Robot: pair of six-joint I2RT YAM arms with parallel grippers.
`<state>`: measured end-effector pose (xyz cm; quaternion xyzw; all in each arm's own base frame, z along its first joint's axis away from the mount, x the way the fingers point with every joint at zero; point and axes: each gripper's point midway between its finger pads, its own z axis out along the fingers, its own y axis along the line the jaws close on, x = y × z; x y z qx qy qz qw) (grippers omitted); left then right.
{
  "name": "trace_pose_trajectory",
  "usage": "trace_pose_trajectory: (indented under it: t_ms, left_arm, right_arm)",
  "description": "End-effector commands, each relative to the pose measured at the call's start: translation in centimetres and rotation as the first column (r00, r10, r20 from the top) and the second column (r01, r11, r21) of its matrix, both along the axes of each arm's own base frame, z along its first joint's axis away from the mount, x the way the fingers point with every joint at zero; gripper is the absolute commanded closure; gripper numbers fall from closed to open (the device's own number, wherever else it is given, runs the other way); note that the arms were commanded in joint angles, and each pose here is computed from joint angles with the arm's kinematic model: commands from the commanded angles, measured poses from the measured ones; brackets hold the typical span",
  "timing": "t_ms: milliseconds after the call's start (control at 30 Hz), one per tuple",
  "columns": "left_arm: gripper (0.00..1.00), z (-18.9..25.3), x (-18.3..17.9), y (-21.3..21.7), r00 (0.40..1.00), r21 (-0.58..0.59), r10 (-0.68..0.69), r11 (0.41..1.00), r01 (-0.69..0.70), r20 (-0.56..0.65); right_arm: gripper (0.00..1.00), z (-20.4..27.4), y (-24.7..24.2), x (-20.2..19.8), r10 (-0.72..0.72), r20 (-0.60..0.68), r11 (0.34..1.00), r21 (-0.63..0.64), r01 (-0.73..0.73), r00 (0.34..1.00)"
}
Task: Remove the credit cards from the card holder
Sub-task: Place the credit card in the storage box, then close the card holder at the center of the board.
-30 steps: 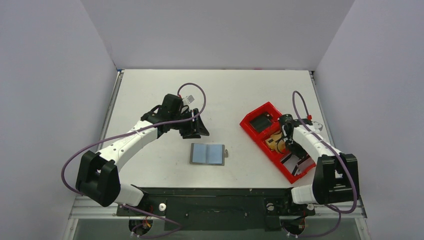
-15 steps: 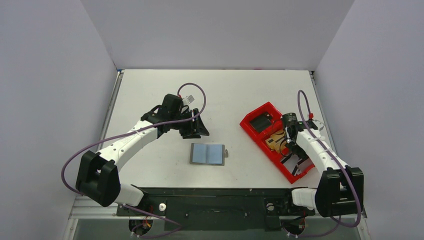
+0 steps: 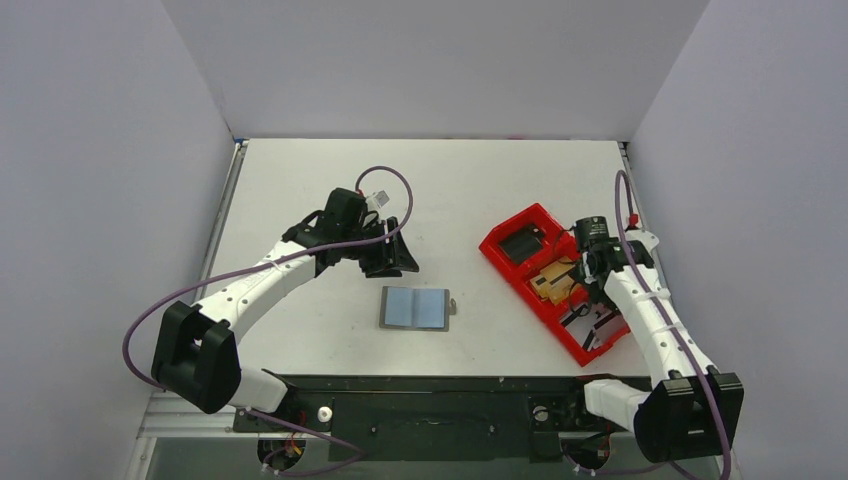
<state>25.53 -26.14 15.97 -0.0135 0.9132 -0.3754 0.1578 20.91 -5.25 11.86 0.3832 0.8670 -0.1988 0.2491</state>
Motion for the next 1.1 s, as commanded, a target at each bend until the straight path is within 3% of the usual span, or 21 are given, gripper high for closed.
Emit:
trace_pose_trajectory:
  t_ms: [0, 167, 367, 500, 700, 900, 1067]
  left_arm:
    - [0.49, 1.3, 0.9, -0.3, 0.998, -0.001, -0.006, 1.0, 0.007, 0.064]
    - [0.49, 0.5, 1.1, 0.4, 0.998, 0.041, 0.025, 0.999, -0.028, 0.063]
    - [0.49, -2.1, 1.1, 2.3, 0.995, 0.148, 0.08, 0.985, -0.088, 0.055]
    - [0.5, -4.4, 0.6, 3.2, 0.995, 0.192, 0.099, 0.976, -0.102, 0.027]
    - [0.53, -7.5, -0.4, 4.6, 0.992, 0.263, 0.128, 0.957, -0.12, -0.014]
    - [0.6, -9.5, -1.1, 4.9, 0.991, 0.278, 0.128, 0.954, -0.11, -0.045]
    - [0.65, -10.4, -1.2, 4.6, 0.991, 0.27, 0.118, 0.958, -0.096, -0.064]
  right_arm:
    - [0.3, 2.6, 0.3, 0.5, 0.03, 0.066, 0.999, 0.014, -0.031, 0.997]
    - [0.29, 4.4, 2.2, 1.3, 0.113, 0.141, 0.991, 0.057, -0.122, 0.983]
    - [0.28, 6.3, 9.2, 3.8, 0.314, 0.239, 0.935, 0.093, -0.343, 0.919]
    - [0.31, 6.1, 16.7, 5.2, 0.475, 0.293, 0.836, 0.142, -0.529, 0.83]
    - [0.33, 3.8, 28.3, 4.6, 0.644, 0.355, 0.626, 0.265, -0.734, 0.677]
    - [0.38, 1.6, 34.7, 3.8, 0.72, 0.348, 0.516, 0.309, -0.799, 0.6]
    - [0.42, -1.1, 36.6, 3.3, 0.739, 0.324, 0.485, 0.353, -0.8, 0.591]
